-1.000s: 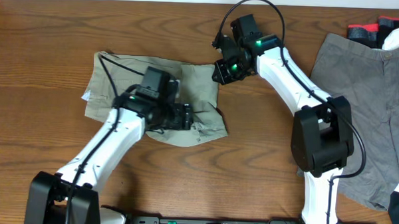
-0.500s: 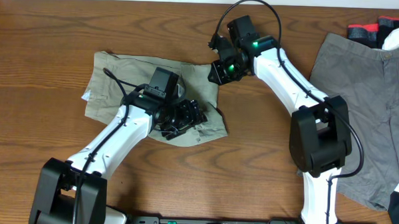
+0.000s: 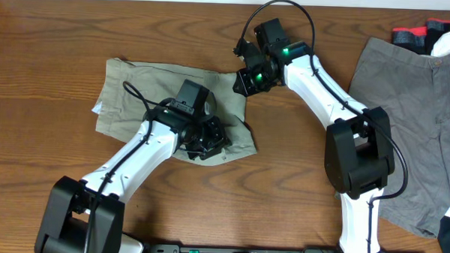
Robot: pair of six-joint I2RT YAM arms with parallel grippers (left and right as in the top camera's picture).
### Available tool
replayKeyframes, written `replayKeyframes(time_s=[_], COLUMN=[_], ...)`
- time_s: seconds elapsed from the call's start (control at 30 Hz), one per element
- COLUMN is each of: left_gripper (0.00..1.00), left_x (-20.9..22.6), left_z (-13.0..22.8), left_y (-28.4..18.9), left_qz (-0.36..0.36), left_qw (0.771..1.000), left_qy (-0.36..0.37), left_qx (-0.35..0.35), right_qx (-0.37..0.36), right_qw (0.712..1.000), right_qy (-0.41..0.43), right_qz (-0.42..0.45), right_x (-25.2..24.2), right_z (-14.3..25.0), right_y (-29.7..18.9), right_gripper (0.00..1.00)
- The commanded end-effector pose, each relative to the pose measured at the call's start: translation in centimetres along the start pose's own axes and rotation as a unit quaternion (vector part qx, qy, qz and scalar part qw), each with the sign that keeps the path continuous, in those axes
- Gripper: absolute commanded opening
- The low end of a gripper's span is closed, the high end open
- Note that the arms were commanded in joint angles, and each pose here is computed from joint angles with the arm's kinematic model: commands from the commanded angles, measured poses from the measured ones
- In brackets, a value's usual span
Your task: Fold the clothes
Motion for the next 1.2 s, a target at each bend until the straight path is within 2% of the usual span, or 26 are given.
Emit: replayKeyframes(time_s=[0.0,0.23,0.3,0.37,0.47,0.6,0.9,1.17], left_gripper=[0.33,0.21,0.19,0.11,0.06,0.06,0.06,0.06], left_x=[0.8,1.1,1.2,1.2,1.2,1.7,2.0,2.9], left_z=[0.1,-0.2,-0.3,-0.3,-0.2,0.5,0.7,1.7], left_y=[0.5,0.5,0.5,0.5,0.5,0.4,0.4,0.2], left_qz=[-0.015,-0.03,-0.031,-0.031,-0.033,-0.044,-0.05,-0.072], left_qw=[1.0,0.999,0.999,0.999,0.999,0.999,0.999,0.996], left_qy=[-0.009,-0.009,-0.008,-0.006,-0.008,-0.012,0.005,0.024], left_qx=[0.001,-0.013,-0.014,-0.014,-0.011,0.006,0.012,0.036], right_qx=[-0.002,-0.014,-0.015,-0.014,-0.014,-0.007,0.047,0.048], right_qw=[1.0,1.0,0.999,0.996,0.994,0.993,0.994,0.992], right_qy=[-0.002,-0.021,-0.044,-0.084,-0.111,-0.108,-0.077,-0.034], right_qz=[-0.008,-0.012,-0.012,-0.012,0.01,0.054,0.066,0.108], right_x=[0.6,1.1,1.3,1.6,1.3,-0.1,-3.9,-7.5], right_z=[-0.3,-0.7,-0.7,-0.6,-0.5,-0.2,2.0,1.9], right_y=[0.3,0.5,0.6,0.7,1.0,1.8,7.1,6.2], right_gripper=[0.15,0.16,0.18,0.21,0.22,0.19,0.11,0.1])
Point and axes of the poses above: each gripper's point midway between its finger pads, its own y axis out along the fingers, its own x axis along the line the jaws close on, z = x × y, the point moved 5 cm from there along -y, back along the fingers, and after that the axes turned 7 degrees about y, right-handed, at the moved point
